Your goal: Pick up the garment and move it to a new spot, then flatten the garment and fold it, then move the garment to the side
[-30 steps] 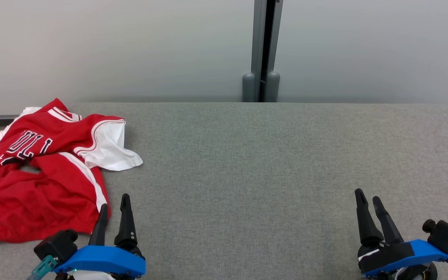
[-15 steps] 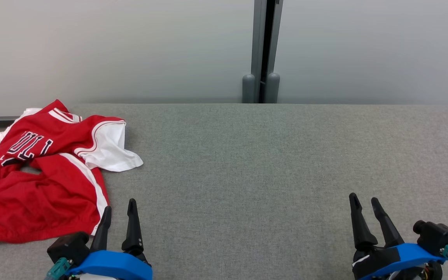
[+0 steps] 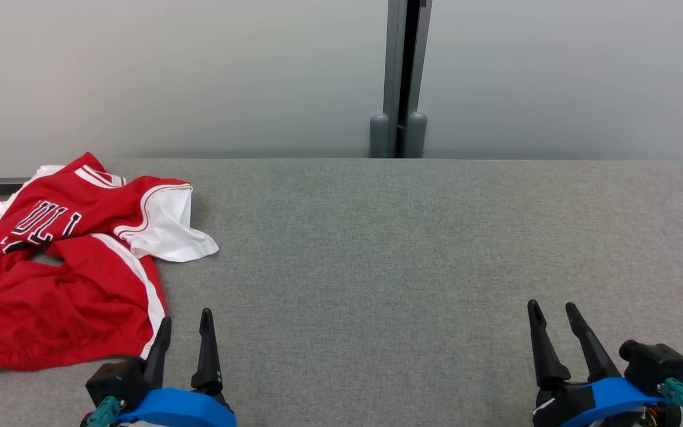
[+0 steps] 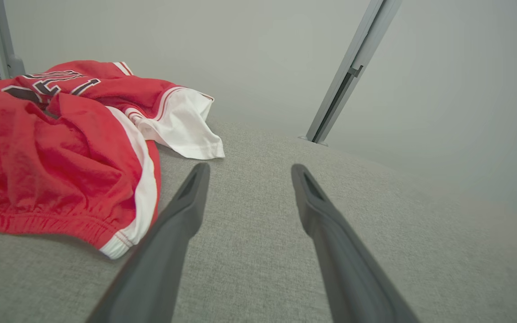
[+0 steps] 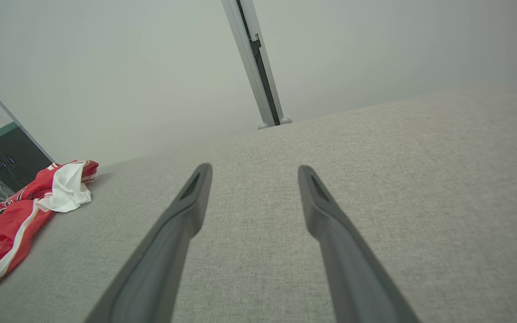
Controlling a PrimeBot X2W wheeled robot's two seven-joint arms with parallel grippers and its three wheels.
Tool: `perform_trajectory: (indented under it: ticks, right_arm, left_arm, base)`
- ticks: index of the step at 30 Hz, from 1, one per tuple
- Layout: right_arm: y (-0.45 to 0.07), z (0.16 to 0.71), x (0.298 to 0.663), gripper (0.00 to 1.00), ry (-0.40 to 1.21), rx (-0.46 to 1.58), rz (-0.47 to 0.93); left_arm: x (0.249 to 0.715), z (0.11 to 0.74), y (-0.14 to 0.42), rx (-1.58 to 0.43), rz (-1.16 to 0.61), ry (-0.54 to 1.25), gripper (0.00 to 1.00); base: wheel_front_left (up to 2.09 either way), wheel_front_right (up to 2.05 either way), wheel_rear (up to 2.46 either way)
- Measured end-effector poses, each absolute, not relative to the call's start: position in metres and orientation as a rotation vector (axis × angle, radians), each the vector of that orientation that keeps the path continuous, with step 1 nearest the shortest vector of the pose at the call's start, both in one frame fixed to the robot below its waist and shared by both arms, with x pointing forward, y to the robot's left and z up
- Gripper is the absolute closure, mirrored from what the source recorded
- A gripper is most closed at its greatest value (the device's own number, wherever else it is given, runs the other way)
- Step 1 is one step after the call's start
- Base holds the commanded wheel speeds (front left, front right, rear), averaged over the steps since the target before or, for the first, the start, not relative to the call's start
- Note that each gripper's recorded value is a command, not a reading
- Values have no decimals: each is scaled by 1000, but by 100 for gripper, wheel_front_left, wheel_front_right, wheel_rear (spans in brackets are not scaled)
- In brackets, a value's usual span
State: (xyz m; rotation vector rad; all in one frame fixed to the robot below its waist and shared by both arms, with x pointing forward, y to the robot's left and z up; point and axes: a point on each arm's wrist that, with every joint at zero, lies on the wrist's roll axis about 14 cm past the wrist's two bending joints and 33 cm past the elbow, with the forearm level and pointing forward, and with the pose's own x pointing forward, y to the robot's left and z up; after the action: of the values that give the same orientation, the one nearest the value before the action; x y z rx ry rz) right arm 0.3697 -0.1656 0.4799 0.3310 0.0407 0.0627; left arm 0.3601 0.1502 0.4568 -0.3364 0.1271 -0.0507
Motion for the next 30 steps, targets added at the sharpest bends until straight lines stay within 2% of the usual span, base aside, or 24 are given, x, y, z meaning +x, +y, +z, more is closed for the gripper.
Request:
perform_trajectory:
  ticks: [30]
  right_arm:
    - [-157,477,367,0,20,93,124]
  left_arm:
    - [353,442,145,-156,-87,138,0]
  base:
    - [0,0,0]
